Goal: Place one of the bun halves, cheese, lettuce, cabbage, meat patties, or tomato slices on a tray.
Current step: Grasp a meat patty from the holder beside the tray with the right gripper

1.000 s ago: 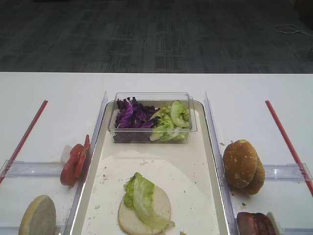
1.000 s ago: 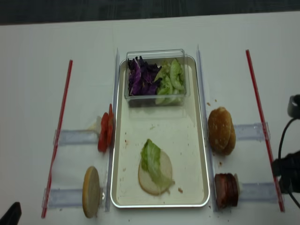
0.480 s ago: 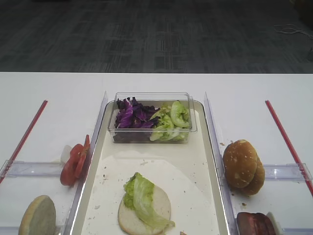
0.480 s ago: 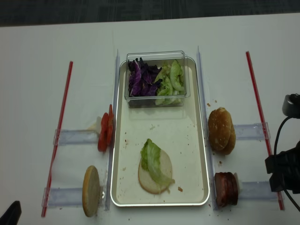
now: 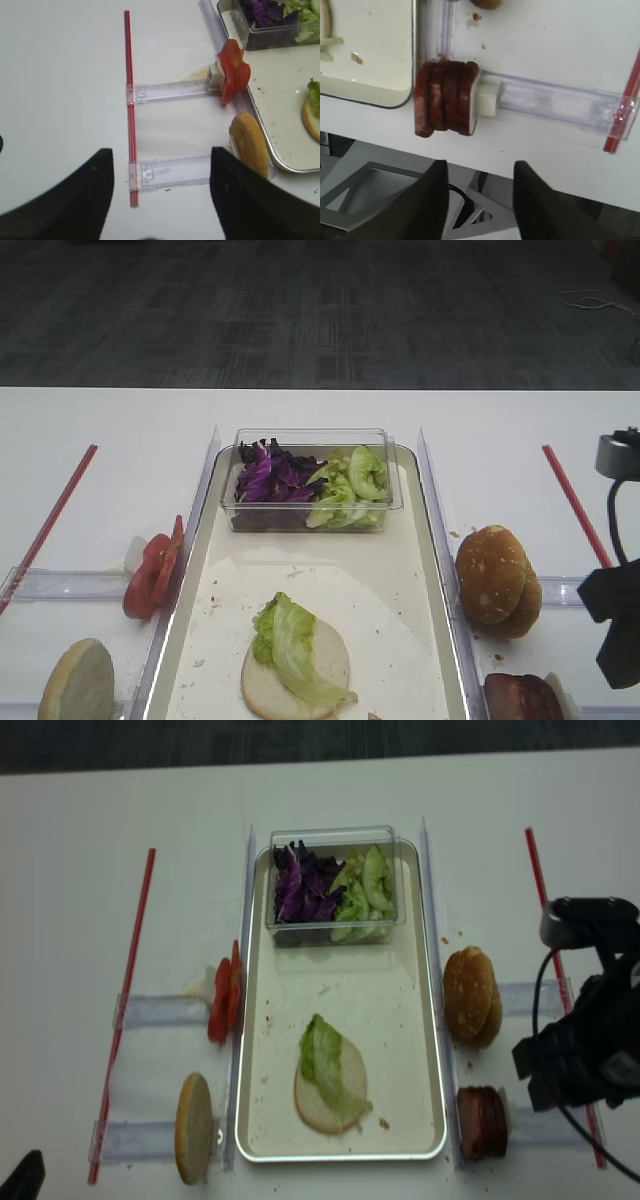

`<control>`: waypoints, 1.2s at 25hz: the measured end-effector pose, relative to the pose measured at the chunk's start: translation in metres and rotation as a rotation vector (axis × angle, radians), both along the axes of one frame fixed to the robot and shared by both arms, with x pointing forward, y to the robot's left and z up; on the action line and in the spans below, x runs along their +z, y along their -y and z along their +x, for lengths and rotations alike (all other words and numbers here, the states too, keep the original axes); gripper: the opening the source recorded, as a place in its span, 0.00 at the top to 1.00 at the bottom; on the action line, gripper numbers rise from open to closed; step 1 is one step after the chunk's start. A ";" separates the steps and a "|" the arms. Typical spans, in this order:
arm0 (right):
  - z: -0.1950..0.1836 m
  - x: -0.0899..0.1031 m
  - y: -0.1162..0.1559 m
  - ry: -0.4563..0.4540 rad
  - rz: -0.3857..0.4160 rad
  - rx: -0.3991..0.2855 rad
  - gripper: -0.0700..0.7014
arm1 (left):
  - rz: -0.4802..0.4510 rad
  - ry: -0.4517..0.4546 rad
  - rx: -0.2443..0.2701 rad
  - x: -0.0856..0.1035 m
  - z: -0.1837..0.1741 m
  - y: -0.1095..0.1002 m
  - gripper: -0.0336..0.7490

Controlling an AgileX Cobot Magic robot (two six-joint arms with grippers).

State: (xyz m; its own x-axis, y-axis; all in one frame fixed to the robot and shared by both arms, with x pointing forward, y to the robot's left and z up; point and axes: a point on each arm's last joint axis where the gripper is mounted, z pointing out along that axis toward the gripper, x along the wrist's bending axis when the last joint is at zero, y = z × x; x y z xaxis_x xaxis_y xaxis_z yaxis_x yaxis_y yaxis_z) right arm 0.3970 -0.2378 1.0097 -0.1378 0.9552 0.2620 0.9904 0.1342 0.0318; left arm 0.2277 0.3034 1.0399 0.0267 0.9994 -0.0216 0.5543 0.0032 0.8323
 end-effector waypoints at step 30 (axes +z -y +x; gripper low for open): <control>0.027 -0.045 -0.073 -0.103 -0.065 0.116 0.51 | 0.000 0.000 0.000 0.000 0.000 0.000 0.41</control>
State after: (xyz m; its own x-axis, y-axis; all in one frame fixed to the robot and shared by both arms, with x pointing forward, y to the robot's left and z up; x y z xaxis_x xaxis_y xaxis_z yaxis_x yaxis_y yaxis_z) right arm 0.4238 -0.1648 0.9649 -0.2239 0.9498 0.2188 0.9658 0.2464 -0.0814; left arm 0.2277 0.3034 1.0399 0.0267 0.9994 -0.0216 0.5543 0.0032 0.8323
